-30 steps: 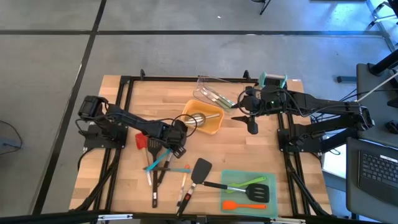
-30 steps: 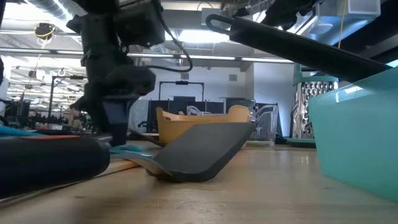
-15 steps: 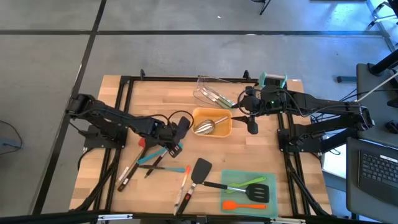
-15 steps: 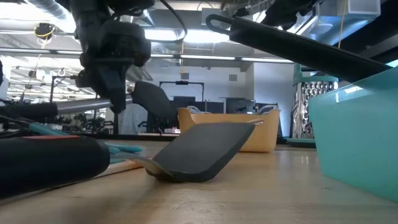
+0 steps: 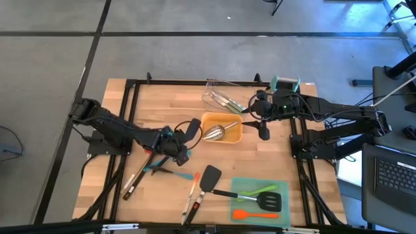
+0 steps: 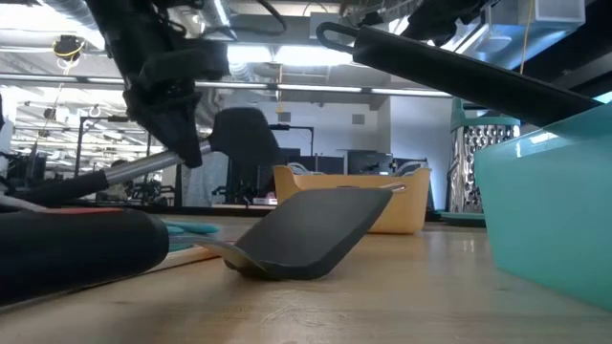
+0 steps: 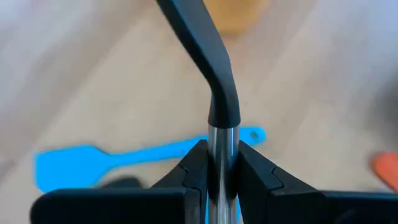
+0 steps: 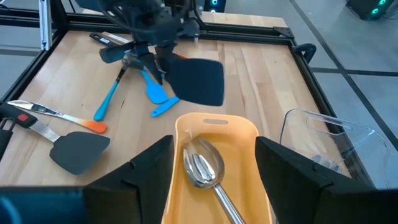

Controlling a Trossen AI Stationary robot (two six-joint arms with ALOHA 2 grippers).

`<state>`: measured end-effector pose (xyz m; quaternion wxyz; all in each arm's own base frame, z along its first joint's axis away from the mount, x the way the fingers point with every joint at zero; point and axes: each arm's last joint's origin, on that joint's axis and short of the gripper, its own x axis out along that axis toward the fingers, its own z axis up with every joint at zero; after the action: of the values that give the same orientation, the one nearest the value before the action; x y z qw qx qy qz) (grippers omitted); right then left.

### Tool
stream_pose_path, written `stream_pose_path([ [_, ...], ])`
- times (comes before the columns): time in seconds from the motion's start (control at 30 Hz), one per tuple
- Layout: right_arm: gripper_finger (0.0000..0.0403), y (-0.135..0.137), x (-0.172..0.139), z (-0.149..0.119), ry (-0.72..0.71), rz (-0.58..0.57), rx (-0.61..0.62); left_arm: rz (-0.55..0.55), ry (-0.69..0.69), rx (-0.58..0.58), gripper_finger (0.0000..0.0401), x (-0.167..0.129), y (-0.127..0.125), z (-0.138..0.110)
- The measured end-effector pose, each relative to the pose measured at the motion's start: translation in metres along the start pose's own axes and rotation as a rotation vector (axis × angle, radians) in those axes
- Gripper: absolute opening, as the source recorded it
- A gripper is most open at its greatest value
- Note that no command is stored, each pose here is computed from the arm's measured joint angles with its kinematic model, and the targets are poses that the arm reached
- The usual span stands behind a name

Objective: Pick & Place Kitchen Items
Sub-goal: Put the black spatula into the green bin

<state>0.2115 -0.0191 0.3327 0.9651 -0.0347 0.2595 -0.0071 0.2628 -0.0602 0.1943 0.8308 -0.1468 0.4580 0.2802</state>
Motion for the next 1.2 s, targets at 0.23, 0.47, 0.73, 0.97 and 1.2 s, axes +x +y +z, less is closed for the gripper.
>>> stream_pose_path([
  [0.23, 0.0226, 0.000, 0.000, 0.001, -0.007, -0.001, -0.005, 0.104, -0.163, 0.037, 0.0045, -0.006, -0.005, -0.003],
  [0.47, 0.0226, 0.000, 0.000, 0.001, -0.007, 0.000, -0.008, 0.155, -0.310, 0.080, 0.0045, -0.011, -0.011, -0.001],
  [0.73, 0.0227, 0.000, 0.000, 0.001, -0.007, 0.000, -0.008, 0.095, -0.333, 0.092, 0.0045, -0.013, -0.018, 0.005],
  [0.97, 0.0227, -0.001, 0.006, 0.006, -0.053, 0.000, -0.011, 0.062, -0.324, 0.163, 0.0045, -0.046, -0.034, 0.015],
  [1.2, 0.0227, 0.002, 0.031, 0.011, -0.102, 0.152, -0.019, 0.170, -0.394, 0.302, 0.0045, -0.077, -0.038, 0.028],
])
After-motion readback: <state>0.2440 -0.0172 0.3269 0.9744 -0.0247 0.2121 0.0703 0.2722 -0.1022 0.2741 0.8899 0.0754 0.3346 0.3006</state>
